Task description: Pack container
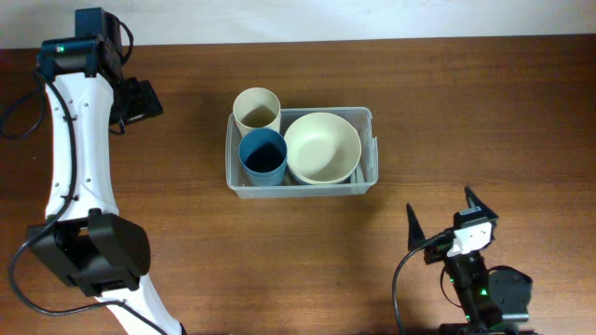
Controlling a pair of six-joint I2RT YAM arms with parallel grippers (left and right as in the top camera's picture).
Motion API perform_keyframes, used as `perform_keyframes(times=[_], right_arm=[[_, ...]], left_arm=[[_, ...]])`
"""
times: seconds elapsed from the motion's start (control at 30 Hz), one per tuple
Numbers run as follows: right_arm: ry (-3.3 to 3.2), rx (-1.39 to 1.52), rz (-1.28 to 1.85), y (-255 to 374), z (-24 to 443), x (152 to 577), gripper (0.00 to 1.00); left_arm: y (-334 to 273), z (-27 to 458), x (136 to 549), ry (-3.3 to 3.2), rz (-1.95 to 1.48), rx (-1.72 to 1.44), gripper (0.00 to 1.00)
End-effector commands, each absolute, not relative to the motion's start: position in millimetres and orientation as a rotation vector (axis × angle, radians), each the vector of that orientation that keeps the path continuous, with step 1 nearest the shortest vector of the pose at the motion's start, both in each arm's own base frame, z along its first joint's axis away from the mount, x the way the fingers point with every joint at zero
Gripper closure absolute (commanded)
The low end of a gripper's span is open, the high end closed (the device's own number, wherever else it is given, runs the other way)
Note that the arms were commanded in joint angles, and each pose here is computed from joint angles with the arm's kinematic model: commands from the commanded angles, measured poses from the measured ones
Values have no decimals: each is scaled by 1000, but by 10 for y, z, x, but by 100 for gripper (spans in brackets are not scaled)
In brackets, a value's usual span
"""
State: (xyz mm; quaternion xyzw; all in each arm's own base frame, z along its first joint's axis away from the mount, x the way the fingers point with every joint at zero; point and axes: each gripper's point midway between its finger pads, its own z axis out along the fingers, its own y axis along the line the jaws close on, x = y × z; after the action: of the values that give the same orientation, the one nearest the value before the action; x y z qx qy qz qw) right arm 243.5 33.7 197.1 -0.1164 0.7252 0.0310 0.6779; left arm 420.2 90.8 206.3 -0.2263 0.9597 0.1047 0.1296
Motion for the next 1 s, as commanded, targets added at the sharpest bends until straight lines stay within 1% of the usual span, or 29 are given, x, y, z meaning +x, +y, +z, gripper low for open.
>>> perform_keyframes(times=[0.0, 0.2, 0.37, 0.47, 0.97], right_arm=[[1629, -221, 25, 253, 1881, 2450, 1], [1632, -213, 16, 235, 1739, 2445, 1], [1605, -213, 13, 236, 1708, 2427, 1], [1629, -214, 16, 237, 1594, 2438, 1], [1622, -213, 14, 233, 1594, 2445, 1]], left_arm=[[917, 2021, 4209, 2792, 299, -681, 0], [917, 2021, 4209, 2792, 299, -681, 0], [917, 2021, 4209, 2792, 299, -681, 0], [917, 2021, 4209, 2792, 299, -681, 0], [917, 2021, 4209, 2792, 299, -681, 0]])
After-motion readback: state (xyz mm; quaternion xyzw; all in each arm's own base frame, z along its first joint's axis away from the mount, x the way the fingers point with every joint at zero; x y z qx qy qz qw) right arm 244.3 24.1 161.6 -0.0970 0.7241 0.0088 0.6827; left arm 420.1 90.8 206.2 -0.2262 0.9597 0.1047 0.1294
